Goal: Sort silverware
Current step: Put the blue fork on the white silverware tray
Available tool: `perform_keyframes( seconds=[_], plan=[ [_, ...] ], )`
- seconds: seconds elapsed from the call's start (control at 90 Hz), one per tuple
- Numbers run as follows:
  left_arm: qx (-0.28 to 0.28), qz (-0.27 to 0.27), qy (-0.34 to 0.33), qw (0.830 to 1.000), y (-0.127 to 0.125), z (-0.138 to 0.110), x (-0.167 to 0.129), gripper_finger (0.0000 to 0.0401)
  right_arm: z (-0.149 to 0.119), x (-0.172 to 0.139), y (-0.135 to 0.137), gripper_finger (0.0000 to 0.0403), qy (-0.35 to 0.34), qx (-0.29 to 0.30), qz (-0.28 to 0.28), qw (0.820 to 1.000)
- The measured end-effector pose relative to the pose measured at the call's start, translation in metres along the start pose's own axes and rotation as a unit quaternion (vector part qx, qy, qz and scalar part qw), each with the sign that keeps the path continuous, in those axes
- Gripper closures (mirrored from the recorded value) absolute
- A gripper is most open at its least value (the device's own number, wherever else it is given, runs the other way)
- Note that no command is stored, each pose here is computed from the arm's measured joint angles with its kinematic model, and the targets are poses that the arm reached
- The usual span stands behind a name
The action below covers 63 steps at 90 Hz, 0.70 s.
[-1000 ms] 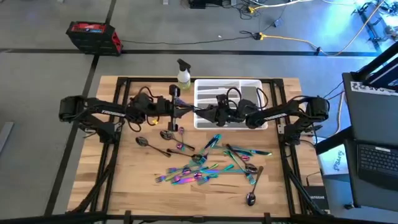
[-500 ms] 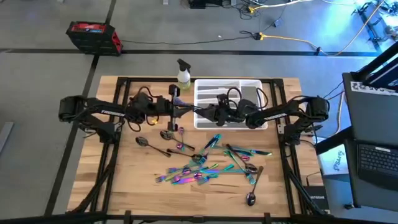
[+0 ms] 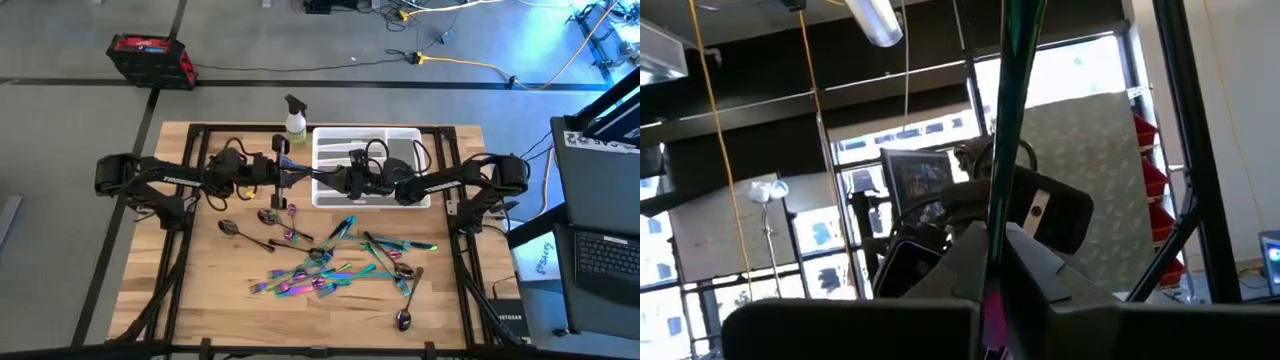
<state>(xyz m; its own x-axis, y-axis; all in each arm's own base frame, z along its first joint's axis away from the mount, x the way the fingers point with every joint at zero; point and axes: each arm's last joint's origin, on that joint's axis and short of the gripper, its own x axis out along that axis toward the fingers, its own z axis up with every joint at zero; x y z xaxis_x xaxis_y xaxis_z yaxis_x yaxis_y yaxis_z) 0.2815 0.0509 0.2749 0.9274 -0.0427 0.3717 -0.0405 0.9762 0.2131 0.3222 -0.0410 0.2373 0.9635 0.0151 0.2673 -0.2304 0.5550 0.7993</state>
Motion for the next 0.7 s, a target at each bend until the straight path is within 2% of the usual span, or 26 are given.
perform_keyframes(
  seconds=[0.133,0.7],
  plan=[
    [0.000,0.000,0.001,1.000,0.000,0.000,0.000,0.0401,0.000,0.000,0.000,0.0256,0.000,-0.002,0.000,1.000],
    [-0.003,-0.003,0.015,1.000,0.000,-0.004,-0.001,0.0400,0.010,-0.002,-0.008,0.0256,-0.005,-0.001,-0.016,1.000]
  ],
)
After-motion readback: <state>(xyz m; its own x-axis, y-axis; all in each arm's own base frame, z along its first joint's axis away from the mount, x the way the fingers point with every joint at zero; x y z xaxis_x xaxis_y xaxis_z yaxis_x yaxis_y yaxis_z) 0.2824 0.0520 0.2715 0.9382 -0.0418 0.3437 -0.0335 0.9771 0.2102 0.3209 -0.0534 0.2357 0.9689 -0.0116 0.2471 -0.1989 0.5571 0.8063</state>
